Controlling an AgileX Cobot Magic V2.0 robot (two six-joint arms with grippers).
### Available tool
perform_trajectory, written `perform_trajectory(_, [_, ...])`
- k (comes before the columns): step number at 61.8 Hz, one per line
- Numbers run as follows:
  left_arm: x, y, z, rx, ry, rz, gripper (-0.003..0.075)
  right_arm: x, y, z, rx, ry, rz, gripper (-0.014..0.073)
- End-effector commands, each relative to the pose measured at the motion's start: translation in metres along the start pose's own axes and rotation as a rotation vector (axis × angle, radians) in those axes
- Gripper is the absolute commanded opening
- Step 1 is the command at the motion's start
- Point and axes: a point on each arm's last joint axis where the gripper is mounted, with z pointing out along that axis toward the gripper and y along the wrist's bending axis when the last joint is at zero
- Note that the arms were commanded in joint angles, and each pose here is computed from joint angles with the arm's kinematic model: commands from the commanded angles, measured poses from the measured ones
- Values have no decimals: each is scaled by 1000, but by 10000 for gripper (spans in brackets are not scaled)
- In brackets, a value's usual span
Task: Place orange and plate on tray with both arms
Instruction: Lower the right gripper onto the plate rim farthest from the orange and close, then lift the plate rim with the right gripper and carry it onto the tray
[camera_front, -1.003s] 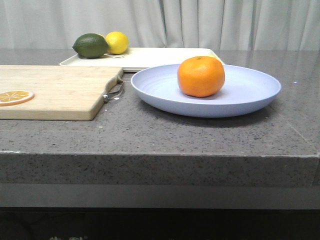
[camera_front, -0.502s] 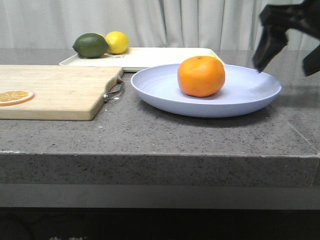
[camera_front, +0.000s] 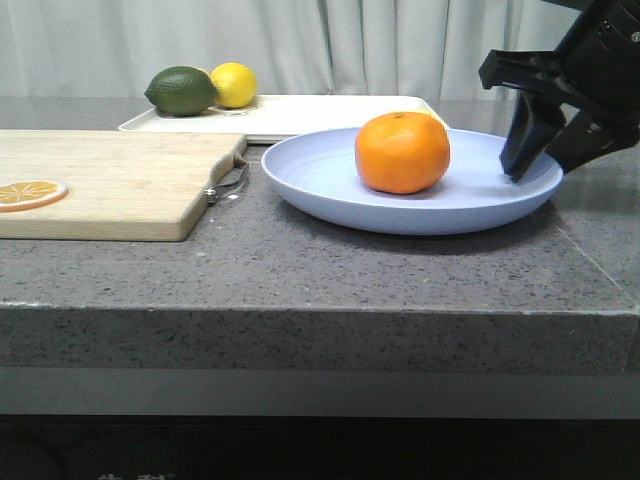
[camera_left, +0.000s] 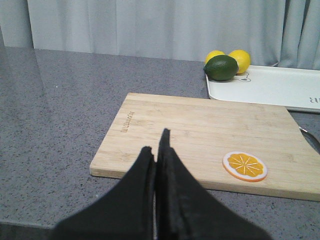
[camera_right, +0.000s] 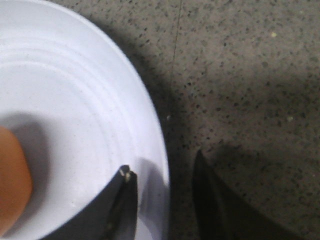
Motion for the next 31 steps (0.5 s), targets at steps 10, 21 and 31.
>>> perform_trajectory(10, [-14, -2, -2, 17, -92, -9, -18, -16, 6, -20, -21, -104, -4, -11])
perform_trajectory(21, [-14, -2, -2, 17, -92, -9, -18, -26, 9, -30, -43, -74, 7, -68])
perform_trajectory(31, [-14, -2, -2, 17, -92, -9, -18, -52, 18, -52, -93, -103, 22, -68])
